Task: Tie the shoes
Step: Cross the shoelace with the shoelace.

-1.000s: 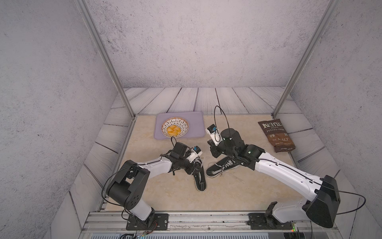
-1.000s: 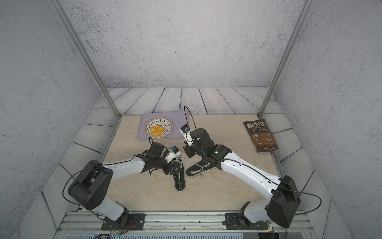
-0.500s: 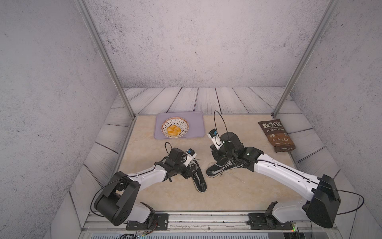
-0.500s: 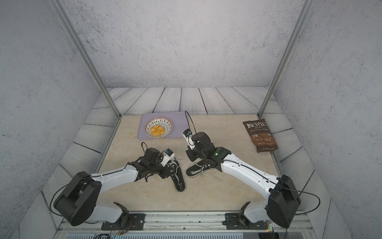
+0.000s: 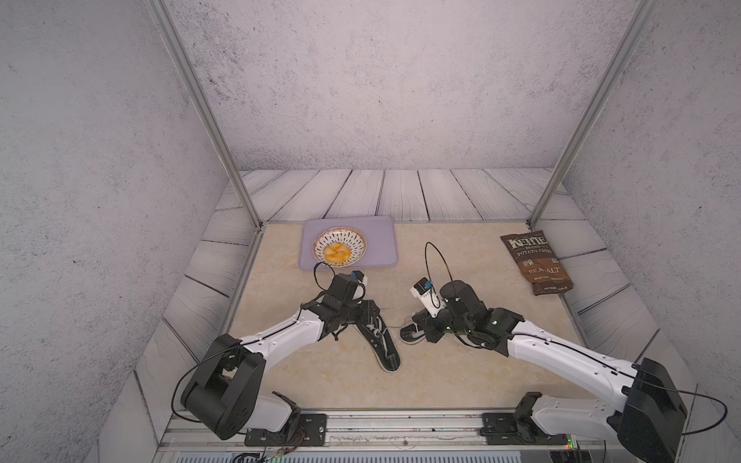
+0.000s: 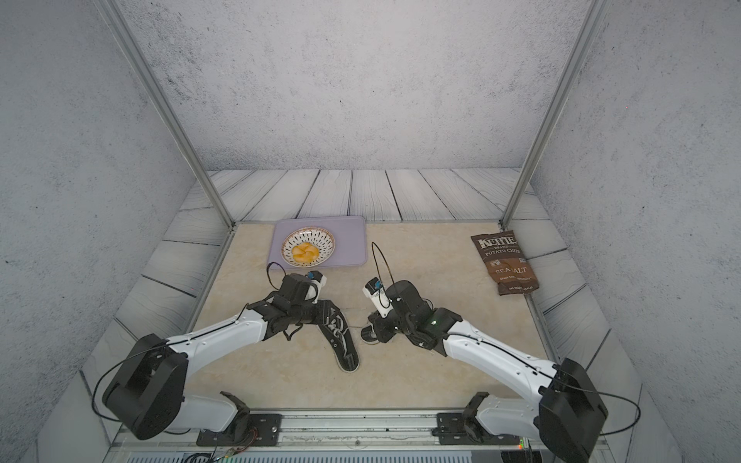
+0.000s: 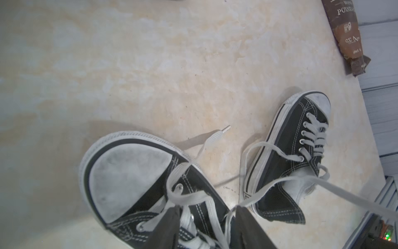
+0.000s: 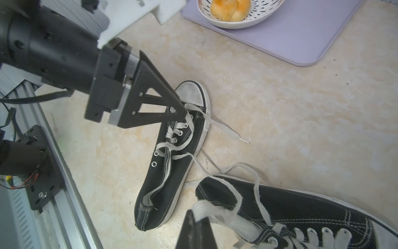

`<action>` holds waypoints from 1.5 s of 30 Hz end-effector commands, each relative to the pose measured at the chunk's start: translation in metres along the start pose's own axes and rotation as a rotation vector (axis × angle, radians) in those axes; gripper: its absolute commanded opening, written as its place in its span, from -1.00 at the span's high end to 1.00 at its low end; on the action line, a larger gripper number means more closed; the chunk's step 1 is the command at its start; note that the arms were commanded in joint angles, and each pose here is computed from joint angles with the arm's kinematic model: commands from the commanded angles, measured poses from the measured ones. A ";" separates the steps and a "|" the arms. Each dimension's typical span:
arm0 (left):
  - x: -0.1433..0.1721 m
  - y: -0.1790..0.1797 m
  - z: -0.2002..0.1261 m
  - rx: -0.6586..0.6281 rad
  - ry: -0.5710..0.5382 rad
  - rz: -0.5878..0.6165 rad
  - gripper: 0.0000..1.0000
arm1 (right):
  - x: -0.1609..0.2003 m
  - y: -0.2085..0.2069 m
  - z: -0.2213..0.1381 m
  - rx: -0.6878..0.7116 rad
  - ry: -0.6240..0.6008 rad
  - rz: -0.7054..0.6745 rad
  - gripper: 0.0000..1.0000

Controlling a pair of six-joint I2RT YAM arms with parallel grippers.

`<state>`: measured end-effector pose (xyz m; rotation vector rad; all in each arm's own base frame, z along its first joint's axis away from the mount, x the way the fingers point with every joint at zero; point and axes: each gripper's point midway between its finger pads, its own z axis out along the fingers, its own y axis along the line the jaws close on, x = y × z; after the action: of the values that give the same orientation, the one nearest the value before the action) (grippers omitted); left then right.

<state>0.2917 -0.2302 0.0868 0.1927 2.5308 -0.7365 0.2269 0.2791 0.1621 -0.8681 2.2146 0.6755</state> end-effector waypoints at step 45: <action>0.008 -0.103 -0.019 0.624 0.053 0.354 0.86 | -0.068 -0.001 -0.050 0.080 -0.241 -0.079 1.00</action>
<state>0.2722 -0.2946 0.1328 0.6533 2.2570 -1.1871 0.2392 0.2735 0.2094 -0.8142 2.0647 0.6303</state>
